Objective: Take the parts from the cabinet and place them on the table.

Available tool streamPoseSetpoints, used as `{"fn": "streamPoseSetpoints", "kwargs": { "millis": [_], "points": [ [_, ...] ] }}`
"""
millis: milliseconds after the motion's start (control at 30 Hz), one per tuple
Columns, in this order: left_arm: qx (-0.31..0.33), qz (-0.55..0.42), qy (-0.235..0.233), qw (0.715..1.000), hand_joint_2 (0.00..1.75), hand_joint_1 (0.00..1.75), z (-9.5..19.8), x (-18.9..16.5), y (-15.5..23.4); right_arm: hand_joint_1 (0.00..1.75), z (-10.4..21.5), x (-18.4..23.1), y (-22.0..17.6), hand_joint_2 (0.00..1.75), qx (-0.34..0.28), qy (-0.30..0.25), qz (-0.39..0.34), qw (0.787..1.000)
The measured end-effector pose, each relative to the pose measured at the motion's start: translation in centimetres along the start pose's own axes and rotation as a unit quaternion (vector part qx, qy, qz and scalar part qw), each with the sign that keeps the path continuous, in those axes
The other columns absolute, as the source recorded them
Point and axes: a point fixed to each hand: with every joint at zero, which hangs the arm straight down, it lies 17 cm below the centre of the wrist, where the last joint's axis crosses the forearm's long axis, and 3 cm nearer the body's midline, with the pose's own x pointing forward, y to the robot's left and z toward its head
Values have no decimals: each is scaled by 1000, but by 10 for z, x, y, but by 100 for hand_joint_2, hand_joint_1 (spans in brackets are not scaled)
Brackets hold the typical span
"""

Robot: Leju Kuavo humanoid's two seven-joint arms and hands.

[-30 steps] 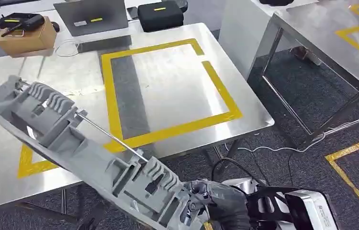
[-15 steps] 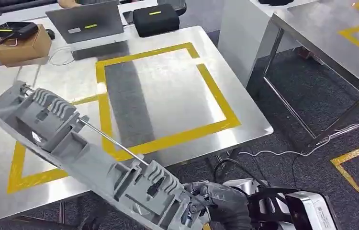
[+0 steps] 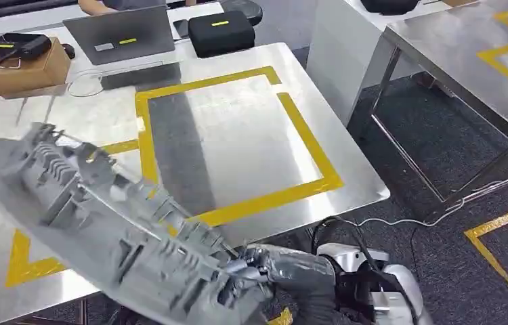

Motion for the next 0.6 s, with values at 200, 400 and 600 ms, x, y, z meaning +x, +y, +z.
{"fn": "streamPoseSetpoints", "kwargs": {
  "millis": [200,400,600],
  "points": [
    [0,2,8,1000,175,0,4,-4,-9,175,36,-48,-73,175,-80,157,220,960],
    [-3,4,8,1000,175,0,4,1,-14,175,51,-63,-101,175,-87,217,303,924],
    [-3,7,8,1000,175,0,4,3,-14,175,56,-70,-105,175,-84,230,306,920]
  ]
}}
